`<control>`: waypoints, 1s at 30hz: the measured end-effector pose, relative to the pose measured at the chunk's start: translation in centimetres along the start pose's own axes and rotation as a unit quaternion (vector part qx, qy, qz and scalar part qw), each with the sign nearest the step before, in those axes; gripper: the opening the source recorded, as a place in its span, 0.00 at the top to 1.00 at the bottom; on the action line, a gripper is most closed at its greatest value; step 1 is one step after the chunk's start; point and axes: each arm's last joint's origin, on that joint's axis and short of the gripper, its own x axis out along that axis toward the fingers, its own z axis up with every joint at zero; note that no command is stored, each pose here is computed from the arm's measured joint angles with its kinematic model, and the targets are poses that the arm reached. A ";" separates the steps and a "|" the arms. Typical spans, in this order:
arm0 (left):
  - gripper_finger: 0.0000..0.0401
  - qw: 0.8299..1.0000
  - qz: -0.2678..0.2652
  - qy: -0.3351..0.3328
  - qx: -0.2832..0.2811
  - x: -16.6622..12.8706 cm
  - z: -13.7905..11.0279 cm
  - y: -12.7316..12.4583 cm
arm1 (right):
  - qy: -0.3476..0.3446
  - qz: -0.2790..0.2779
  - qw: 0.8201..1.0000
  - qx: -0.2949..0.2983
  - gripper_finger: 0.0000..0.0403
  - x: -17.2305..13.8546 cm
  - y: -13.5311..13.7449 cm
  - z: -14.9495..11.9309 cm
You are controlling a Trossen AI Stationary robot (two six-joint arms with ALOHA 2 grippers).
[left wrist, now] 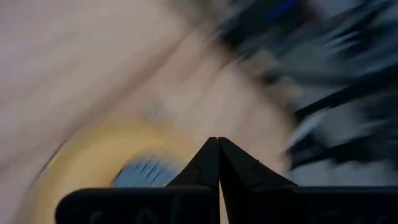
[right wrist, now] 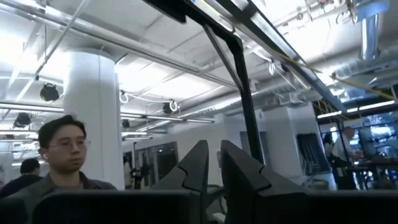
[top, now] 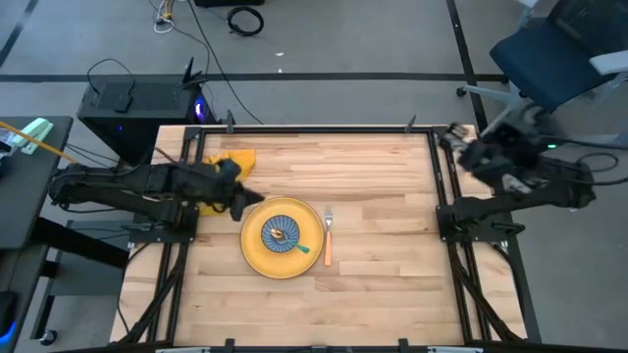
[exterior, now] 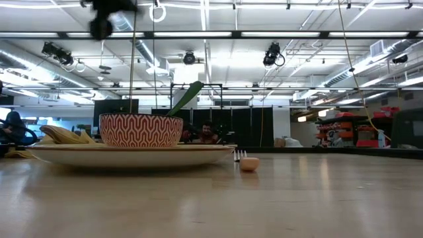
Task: Set table place
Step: Return to Home Position
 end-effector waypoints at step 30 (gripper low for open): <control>0.98 0.873 -0.161 -0.413 0.204 -26.0 5.2 0.0 | -0.059 -0.048 0.994 -0.081 0.88 -9.3 8.5 2.9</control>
